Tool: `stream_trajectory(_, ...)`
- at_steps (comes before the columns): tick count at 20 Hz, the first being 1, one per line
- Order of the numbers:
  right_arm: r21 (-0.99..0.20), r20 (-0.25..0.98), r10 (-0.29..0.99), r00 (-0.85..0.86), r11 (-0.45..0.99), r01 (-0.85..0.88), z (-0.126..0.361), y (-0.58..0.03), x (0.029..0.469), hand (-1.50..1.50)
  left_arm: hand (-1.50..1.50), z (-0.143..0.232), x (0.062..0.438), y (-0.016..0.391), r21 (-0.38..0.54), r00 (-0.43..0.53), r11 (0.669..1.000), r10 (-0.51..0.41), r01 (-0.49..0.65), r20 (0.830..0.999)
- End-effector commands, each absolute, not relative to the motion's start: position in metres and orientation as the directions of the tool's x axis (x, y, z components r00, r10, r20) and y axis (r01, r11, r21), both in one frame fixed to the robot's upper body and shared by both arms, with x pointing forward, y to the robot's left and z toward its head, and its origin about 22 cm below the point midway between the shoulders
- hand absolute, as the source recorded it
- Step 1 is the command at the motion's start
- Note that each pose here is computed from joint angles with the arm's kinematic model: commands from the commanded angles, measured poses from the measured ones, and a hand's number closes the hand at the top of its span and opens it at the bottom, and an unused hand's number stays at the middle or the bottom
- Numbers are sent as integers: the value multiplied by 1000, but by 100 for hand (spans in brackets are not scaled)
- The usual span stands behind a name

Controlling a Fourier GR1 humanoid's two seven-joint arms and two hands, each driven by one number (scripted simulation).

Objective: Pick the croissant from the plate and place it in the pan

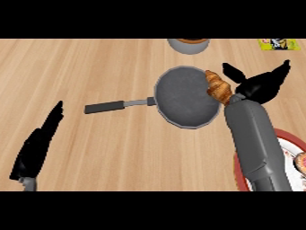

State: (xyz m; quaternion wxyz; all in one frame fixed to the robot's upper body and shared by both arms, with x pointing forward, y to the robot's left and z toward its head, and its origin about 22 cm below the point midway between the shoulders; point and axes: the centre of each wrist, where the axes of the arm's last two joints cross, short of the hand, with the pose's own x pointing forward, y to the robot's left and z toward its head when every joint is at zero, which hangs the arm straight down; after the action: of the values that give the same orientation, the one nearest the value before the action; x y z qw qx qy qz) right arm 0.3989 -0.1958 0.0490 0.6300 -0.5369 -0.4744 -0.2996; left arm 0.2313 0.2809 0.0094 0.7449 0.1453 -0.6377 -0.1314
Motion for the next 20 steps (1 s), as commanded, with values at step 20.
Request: stream_trajectory(20, -286, 951, 151, 271, 84, 955, 2, -214, 170, -150, 0, 6, 214, 294, 385, 201, 920, -364, -75, 909)
